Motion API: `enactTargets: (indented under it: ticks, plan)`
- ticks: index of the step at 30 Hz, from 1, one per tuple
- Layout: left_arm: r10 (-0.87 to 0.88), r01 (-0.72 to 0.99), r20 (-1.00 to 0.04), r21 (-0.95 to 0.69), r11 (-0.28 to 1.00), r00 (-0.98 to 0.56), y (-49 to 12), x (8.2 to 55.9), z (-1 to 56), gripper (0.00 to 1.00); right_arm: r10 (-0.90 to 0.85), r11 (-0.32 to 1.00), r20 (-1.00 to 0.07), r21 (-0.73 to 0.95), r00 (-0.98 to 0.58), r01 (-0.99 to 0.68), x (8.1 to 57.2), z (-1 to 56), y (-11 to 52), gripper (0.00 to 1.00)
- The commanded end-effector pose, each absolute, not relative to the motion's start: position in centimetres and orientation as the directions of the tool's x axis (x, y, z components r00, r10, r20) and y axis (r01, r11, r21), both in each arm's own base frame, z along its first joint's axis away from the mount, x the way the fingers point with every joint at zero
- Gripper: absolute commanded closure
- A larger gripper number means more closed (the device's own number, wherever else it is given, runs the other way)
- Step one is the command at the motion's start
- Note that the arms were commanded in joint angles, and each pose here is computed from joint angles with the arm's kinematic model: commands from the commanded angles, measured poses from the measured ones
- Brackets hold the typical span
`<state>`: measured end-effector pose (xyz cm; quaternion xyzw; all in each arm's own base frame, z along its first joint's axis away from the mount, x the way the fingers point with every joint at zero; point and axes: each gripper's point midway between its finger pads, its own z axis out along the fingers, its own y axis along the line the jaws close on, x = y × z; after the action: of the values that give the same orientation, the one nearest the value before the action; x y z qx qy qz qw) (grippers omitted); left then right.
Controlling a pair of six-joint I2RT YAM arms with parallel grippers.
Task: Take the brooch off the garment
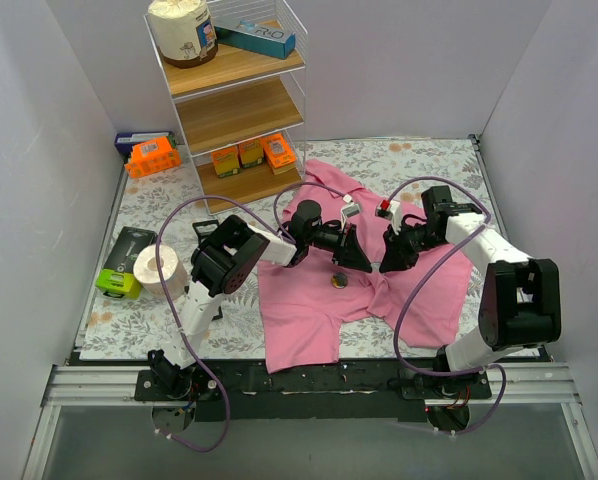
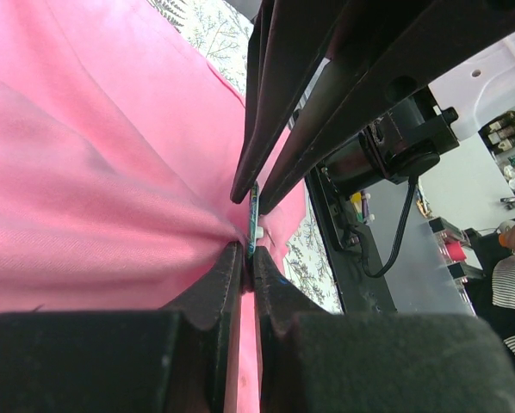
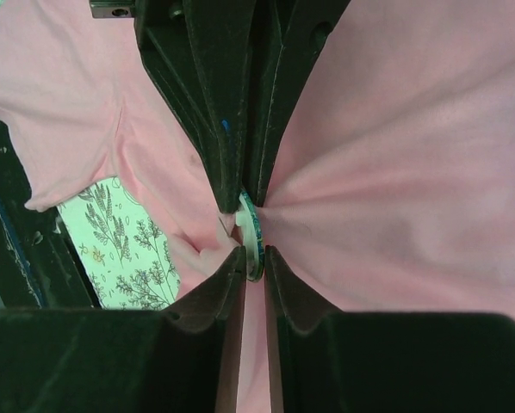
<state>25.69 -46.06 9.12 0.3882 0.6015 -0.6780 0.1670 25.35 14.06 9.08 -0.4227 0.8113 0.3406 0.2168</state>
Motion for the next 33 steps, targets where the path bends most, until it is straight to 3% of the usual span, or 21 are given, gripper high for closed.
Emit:
enactTargets:
  ticks: [1,8,9,13,17,19,20,21,25,33]
  plan:
    - [0.196,0.741,-0.79,-0.613,-0.273,-0.581,-46.2,26.0,12.8,1.0,-0.518,0.38,-0.666,0.383,-0.537,-0.842,25.7,9.9,14.9,0.79]
    - [0.189,0.75,-0.793,-0.609,-0.258,-0.579,-46.3,26.4,12.8,0.97,-0.54,0.373,-0.66,0.369,-0.522,-0.851,25.6,10.2,14.6,0.96]
    - [0.193,0.747,-0.785,-0.619,-0.244,-0.588,-46.2,26.5,12.9,0.84,-0.551,0.374,-0.657,0.357,-0.515,-0.856,25.7,10.2,14.4,0.97]
    - [0.169,0.764,-0.792,-0.61,-0.209,-0.586,-44.4,28.1,13.9,0.58,-0.637,0.385,-0.615,0.268,-0.465,-0.883,26.2,10.5,12.7,0.99]
    - [0.156,0.784,-0.797,-0.603,-0.149,-0.583,-41.2,29.7,14.1,0.49,-0.711,0.372,-0.584,0.16,-0.391,-0.914,27.1,11.4,11.2,0.99]
    - [0.185,0.769,-0.768,-0.634,-0.083,-0.613,-39.2,30.2,12.9,0.47,-0.746,0.369,-0.56,0.103,-0.361,-0.924,27.3,11.8,10.4,0.99]
    - [0.177,0.831,-0.828,-0.55,-0.077,-0.532,-38.6,30.7,13.5,0.47,-0.758,0.365,-0.552,0.082,-0.347,-0.927,27.3,12.0,10.3,0.99]
    - [0.221,0.805,-0.79,-0.592,-0.031,-0.572,-37.6,30.3,12.4,0.47,-0.773,0.354,-0.544,0.058,-0.327,-0.933,27.5,12.1,10.1,0.99]
    - [0.33,0.883,-0.825,-0.466,0.061,-0.459,-34.9,29.5,10.6,0.46,-0.84,0.321,-0.476,-0.045,-0.262,-0.946,28.0,12.5,9.6,0.99]
    - [0.528,0.885,-0.711,-0.399,0.241,-0.464,-29.2,26.4,7.7,0.46,-0.906,0.237,-0.396,-0.19,-0.146,-0.953,29.9,12.4,9.2,0.99]
